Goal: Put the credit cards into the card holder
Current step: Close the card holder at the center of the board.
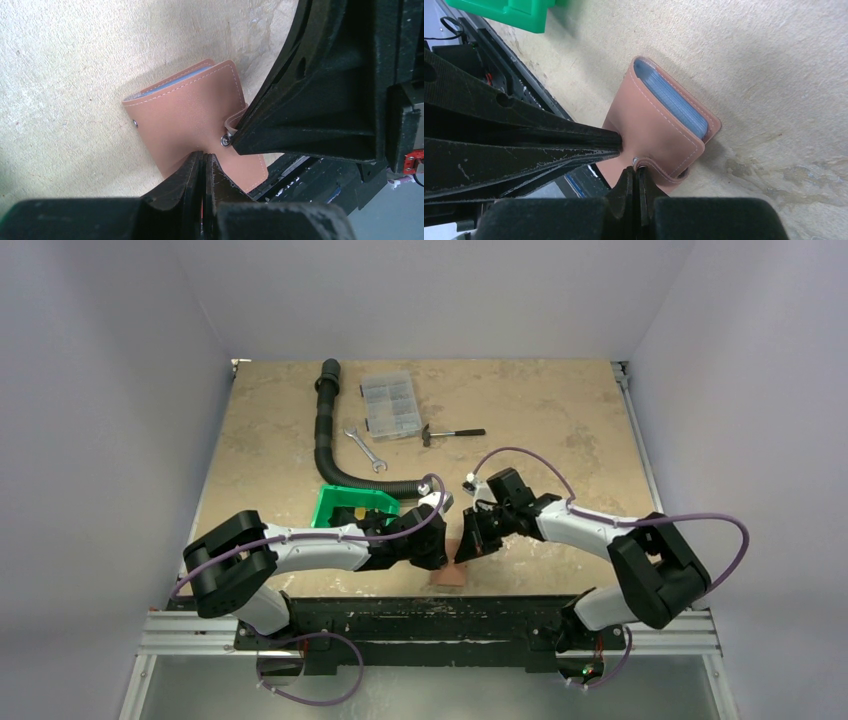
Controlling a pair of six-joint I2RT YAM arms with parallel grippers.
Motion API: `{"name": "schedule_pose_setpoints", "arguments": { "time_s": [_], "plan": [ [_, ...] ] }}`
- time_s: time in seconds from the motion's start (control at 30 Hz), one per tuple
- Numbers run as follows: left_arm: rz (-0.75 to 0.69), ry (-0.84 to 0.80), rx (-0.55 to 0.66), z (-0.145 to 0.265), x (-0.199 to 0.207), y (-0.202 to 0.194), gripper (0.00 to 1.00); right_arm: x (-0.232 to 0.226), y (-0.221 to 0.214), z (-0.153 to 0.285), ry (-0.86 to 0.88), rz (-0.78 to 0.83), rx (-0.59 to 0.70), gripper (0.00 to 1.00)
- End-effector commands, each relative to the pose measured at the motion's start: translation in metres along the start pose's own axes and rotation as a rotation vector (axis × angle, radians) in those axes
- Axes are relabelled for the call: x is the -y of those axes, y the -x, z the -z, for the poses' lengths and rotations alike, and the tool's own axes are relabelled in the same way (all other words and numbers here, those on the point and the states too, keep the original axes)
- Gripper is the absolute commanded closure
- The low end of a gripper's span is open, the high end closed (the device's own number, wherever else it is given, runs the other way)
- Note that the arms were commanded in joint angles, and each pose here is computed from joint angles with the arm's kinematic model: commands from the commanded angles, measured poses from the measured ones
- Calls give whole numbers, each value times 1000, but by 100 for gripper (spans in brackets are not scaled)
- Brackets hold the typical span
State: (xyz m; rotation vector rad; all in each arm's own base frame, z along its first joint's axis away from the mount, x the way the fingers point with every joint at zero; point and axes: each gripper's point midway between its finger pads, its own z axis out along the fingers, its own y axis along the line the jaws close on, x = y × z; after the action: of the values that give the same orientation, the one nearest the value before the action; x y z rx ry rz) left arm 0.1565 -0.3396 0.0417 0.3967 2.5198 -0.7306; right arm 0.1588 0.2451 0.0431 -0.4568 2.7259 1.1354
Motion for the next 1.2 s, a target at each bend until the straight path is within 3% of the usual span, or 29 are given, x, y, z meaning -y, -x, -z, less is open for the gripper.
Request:
{"name": "schedule_pose_setpoints", "arguments": {
  "time_s": [0.0,0.53,0.9,1.17],
  "plan": [
    [-14,48,-89,-11,-18,-30,99,-2,0,-11,18,68,-40,100],
    [-31,18,-99,-18,-16,-35,100,-10,-16,-30,34,83,-180,100],
    [-28,-25,-47,-8,-8,-24,100,13,-50,-42,-81,4,-331,100],
    [-18,-74,-46,8,-6,-22,87,15,-52,-33,-11,-75,-322,100]
  ]
}}
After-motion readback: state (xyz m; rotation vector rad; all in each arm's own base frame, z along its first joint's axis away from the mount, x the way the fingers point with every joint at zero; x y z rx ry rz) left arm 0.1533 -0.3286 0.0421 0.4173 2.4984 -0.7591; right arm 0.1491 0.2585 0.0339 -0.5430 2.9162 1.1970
